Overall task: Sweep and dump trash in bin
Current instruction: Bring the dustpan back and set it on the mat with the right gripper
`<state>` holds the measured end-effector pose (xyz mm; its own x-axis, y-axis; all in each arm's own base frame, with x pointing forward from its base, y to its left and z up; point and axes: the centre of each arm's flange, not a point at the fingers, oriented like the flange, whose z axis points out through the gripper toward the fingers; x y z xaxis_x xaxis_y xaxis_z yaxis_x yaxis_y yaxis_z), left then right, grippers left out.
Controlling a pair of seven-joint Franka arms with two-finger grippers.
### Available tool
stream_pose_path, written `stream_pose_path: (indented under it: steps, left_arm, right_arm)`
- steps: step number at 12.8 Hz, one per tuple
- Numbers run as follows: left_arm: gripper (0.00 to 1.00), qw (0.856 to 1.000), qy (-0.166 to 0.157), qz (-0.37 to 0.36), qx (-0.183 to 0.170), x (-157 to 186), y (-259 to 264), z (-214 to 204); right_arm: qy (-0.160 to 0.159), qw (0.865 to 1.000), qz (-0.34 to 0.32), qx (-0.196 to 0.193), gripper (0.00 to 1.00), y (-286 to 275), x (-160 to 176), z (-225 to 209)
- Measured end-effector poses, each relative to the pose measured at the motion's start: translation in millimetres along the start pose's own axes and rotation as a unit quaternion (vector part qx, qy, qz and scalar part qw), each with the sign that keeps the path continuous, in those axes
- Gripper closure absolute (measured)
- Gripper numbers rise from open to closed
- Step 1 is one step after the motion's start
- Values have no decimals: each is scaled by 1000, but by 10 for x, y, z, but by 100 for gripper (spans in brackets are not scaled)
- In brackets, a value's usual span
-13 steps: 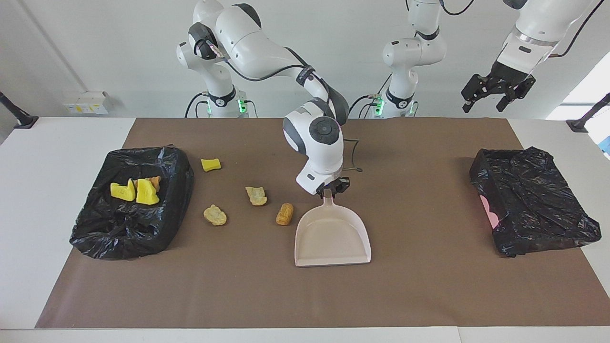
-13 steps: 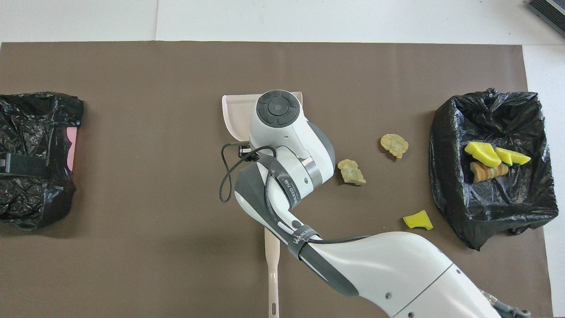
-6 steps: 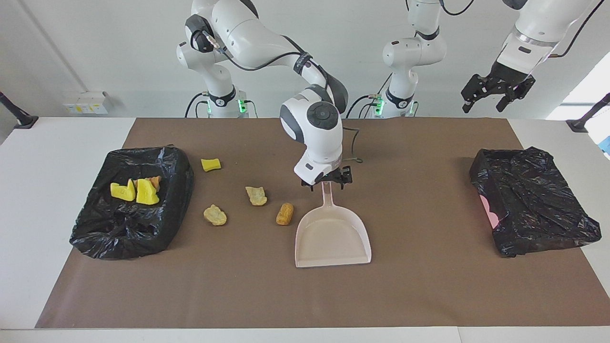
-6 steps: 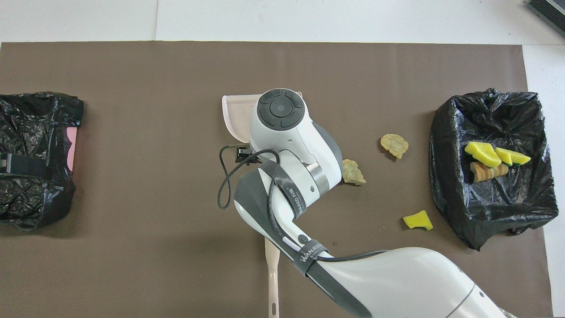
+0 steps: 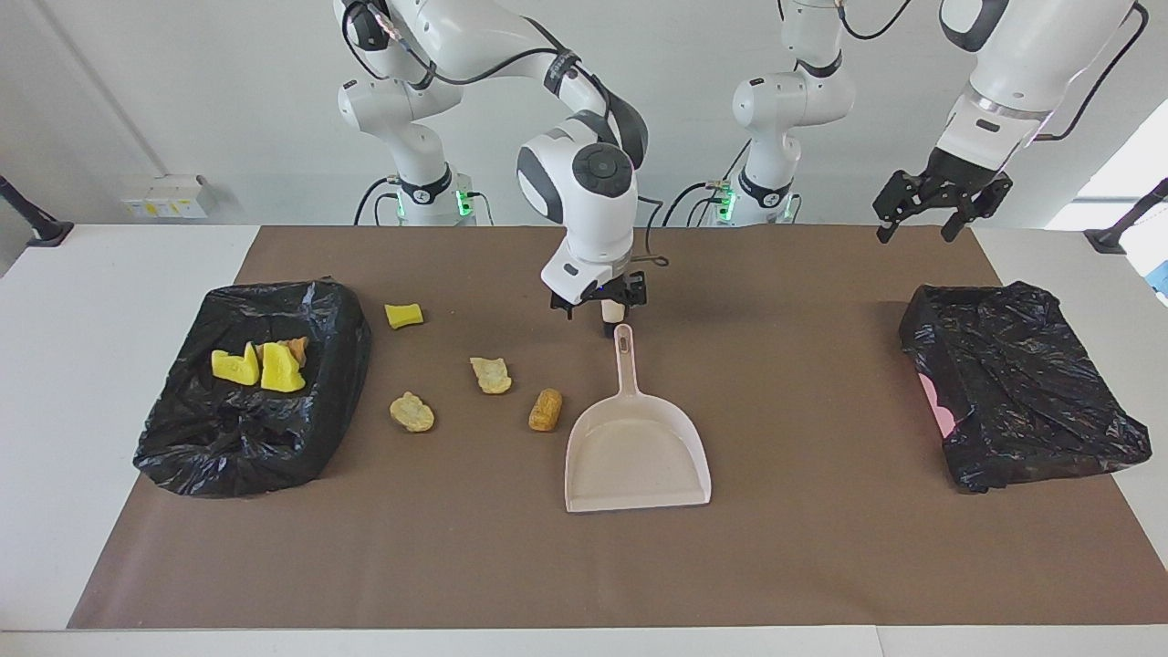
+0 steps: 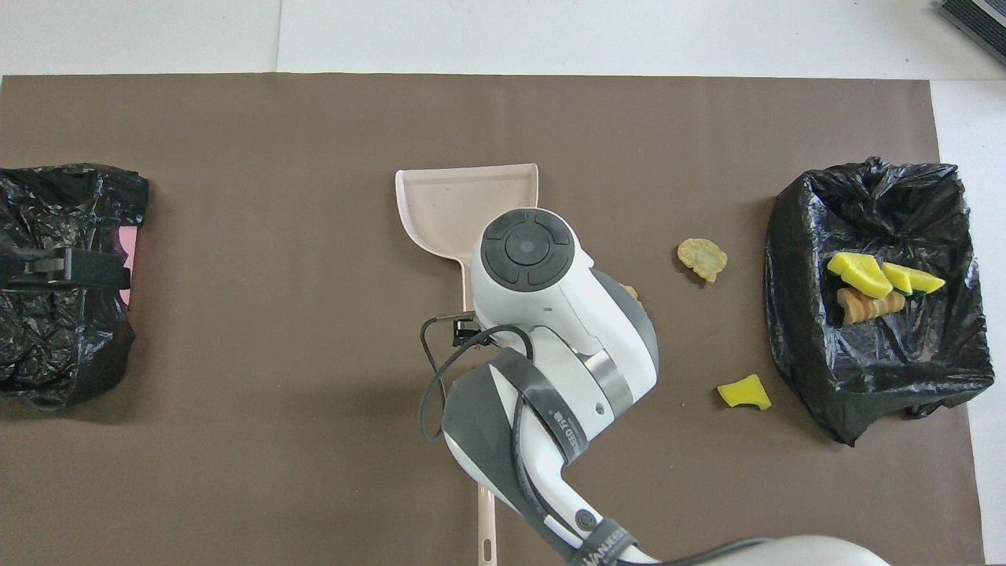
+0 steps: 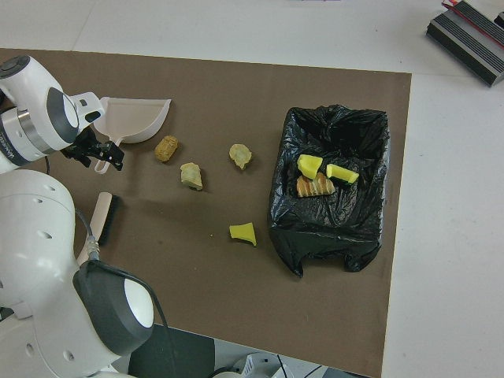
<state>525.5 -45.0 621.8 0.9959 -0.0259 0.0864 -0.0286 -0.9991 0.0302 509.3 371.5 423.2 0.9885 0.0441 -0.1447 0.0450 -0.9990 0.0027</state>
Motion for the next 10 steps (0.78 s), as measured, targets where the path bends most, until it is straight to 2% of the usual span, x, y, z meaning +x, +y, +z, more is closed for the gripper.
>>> stream_pose_path:
  steps: [3,5,8,10]
  left_arm:
    - [0,999,31,10,-9,146,412,116]
    - [0,998,53,0,-15,213,582,135]
    - [0,998,65,-9,-25,294,828,258]
    - [0,997,67,-25,-35,386,1110,443]
  right_arm:
    - [-4,1000,-1,-14,0,43,-431,74]
    - [7,1000,16,-8,0,-37,-716,224]
    - [14,1000,22,16,0,-172,-1183,464]
    - [18,1000,19,15,0,-236,-1489,579]
